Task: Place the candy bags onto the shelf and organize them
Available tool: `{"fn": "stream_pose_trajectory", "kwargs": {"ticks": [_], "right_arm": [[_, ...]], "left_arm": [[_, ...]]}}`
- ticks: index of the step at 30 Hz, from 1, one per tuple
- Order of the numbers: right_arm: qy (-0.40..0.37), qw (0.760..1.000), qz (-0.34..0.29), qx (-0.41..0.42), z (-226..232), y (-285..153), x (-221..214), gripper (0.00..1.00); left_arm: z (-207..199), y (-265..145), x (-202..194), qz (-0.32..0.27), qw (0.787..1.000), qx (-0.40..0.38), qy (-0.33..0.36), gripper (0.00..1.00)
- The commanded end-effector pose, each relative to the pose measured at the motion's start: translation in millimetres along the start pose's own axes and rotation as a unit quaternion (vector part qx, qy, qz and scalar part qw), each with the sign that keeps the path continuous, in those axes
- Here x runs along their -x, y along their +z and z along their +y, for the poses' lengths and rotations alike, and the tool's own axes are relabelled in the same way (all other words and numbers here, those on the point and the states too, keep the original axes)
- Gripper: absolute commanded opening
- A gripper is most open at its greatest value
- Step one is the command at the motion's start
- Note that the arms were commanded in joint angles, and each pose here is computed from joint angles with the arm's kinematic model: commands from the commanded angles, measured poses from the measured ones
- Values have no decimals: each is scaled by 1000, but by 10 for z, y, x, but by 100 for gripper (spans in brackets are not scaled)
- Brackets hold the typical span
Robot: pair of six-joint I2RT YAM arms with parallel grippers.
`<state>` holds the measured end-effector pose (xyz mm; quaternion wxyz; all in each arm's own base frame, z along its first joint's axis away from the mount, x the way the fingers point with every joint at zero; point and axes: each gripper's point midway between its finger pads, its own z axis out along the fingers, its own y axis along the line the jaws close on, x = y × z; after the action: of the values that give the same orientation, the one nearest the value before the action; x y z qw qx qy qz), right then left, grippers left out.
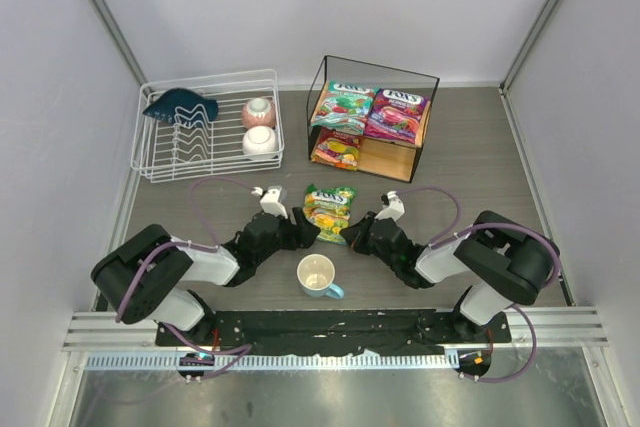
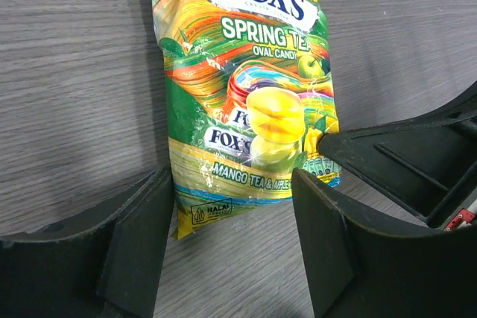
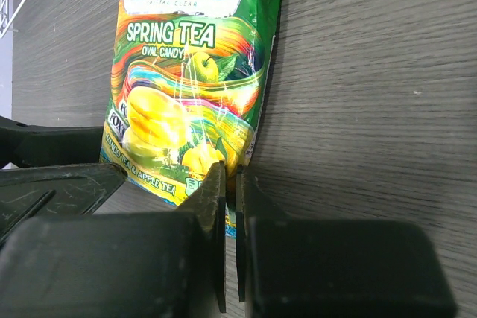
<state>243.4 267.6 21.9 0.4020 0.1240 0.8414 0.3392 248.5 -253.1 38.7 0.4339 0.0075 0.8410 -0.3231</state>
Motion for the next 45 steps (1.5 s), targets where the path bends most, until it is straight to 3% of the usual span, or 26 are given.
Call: {"fn": "stream_pose_trajectory", "kwargs": {"ticks": [1,8,12,18,20,24,28,45], "right_arm": [[-14,1000,13,-23,-114,16,-84,1],[-16,999,16,-23,-120,17,-98,1],[-20,999,15,-26,-136,1,-87,1],[-22,999,8,-29,-142,-23,-51,1],[-22,999,8,-32,-155,-24,-49,1],[-22,999,4,-35,-171,-45,-32,1],[-24,999,3,-40,-198,-55,-28,1],[-24,999,3,-46,-240,-63,-37,1]], "left_arm": [[-76,39,2,2,1000,-13,1,66],[-93,71,-4,5,1000,-15,2,57],[-102,73,-8,7,1000,-17,1,46],[-68,51,-38,10,1000,-13,1,42],[-66,42,-47,11,1000,-14,1,42],[-57,20,-61,13,1000,-14,1,58],[-38,-12,-60,11,1000,-12,2,65],[-1,-81,-77,9,1000,-10,4,54]]}}
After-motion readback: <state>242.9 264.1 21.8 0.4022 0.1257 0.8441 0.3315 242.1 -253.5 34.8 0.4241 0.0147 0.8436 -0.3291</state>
